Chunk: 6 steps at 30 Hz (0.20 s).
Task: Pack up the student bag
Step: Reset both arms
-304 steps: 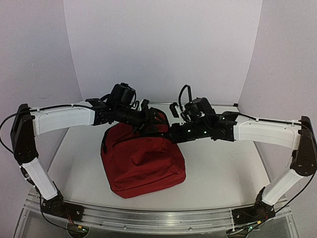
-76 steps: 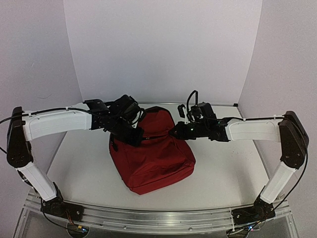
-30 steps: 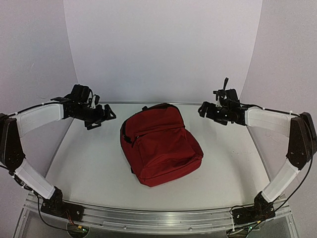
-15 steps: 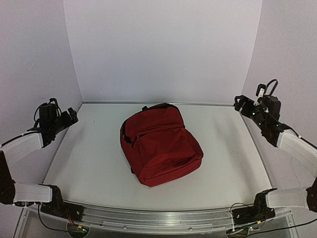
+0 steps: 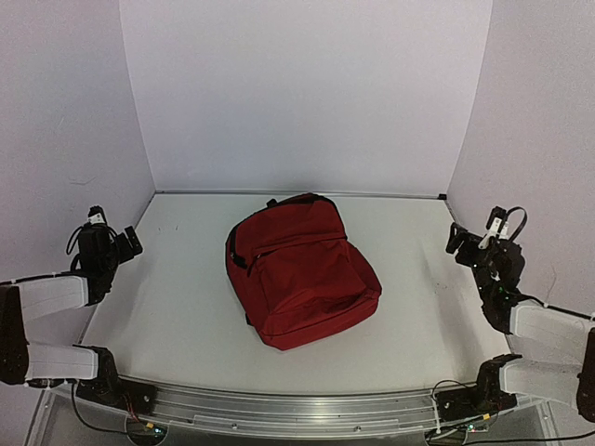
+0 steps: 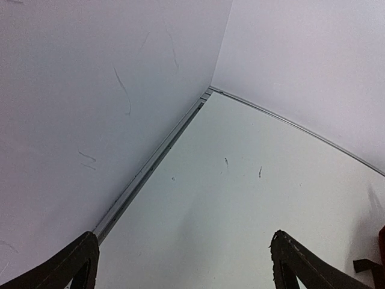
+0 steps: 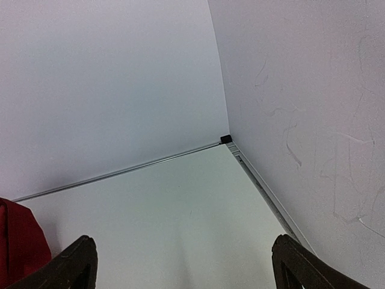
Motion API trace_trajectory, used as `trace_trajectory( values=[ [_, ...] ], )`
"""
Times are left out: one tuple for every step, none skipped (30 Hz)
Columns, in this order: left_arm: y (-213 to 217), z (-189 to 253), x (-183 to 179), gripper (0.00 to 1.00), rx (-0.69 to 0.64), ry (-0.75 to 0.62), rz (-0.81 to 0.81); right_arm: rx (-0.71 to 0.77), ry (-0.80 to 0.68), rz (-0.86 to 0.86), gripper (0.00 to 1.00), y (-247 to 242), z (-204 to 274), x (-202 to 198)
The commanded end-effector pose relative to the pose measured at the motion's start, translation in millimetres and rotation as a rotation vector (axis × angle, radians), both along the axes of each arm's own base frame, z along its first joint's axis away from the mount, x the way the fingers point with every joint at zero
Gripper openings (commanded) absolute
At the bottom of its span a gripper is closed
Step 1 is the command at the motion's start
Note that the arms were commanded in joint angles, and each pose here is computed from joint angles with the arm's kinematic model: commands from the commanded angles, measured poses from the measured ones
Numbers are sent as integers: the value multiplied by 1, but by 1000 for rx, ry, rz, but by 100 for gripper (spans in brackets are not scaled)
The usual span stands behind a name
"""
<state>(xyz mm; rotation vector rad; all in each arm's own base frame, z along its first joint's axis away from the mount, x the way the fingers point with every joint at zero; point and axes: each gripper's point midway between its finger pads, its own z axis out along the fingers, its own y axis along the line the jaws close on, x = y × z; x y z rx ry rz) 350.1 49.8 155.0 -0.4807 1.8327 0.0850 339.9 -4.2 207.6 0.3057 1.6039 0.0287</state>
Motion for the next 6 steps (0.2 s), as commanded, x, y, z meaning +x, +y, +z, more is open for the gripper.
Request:
trace_trajectory(
  values=[
    [1,20,1,100,34,-89,-5,3,-127,-23,98,-4,29,-6],
    [1,19,0,100,36,-91,-3,4,-131,-24,98,-4,30,-6],
    [2,18,-1,100,39,-94,-1,4,-133,-24,98,-4,30,-6],
    [2,18,-2,100,41,-99,0,4,-134,-21,98,-4,30,-6],
    [2,18,-3,100,44,-103,1,4,-135,-18,98,-3,31,-6],
    [2,17,-3,100,46,-99,0,5,-138,-17,98,-3,31,-6]
  ],
)
